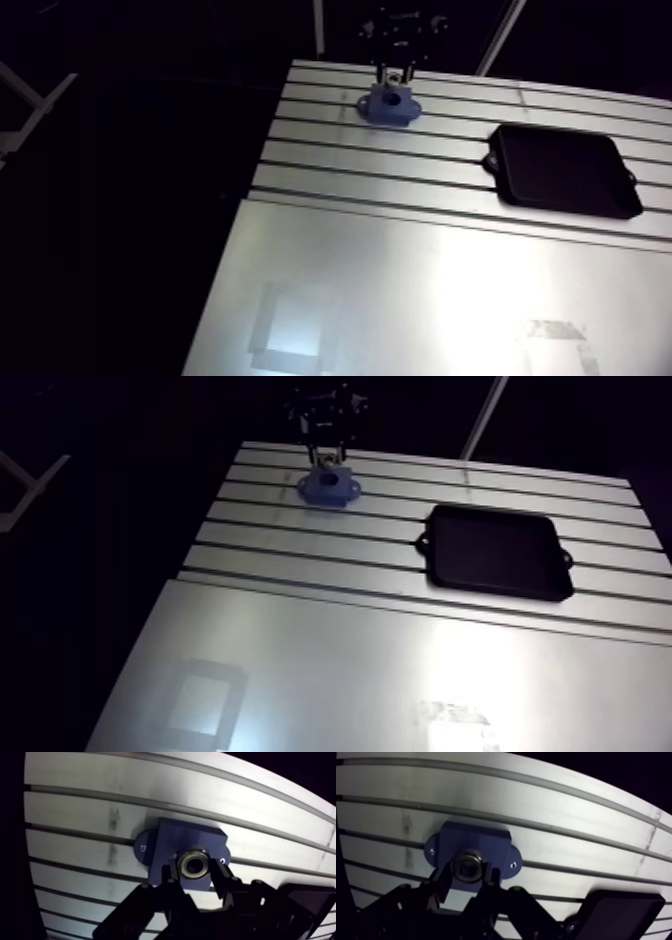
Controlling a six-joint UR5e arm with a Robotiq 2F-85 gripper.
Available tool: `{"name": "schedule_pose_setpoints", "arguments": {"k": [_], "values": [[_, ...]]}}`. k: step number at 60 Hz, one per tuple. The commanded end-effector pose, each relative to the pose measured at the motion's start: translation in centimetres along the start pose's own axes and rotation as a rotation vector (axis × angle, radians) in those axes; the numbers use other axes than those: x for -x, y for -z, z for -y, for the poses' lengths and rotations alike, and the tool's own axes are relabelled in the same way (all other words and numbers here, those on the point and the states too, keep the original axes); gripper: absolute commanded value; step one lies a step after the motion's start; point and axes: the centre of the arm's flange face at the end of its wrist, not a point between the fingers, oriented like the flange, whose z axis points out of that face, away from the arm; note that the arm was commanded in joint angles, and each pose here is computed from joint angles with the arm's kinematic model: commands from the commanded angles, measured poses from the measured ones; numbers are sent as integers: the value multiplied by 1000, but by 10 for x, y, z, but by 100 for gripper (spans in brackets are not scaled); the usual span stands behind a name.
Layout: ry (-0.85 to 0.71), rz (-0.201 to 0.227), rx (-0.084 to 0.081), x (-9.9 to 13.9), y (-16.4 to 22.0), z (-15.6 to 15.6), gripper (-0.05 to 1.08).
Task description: Pick up the bearing and press it into the housing until flush.
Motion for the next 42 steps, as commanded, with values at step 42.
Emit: {"name": "schedule_pose_setpoints", "arguments": {"k": [42], "values": [[4,36,-5,4,-19,2,64]]}}
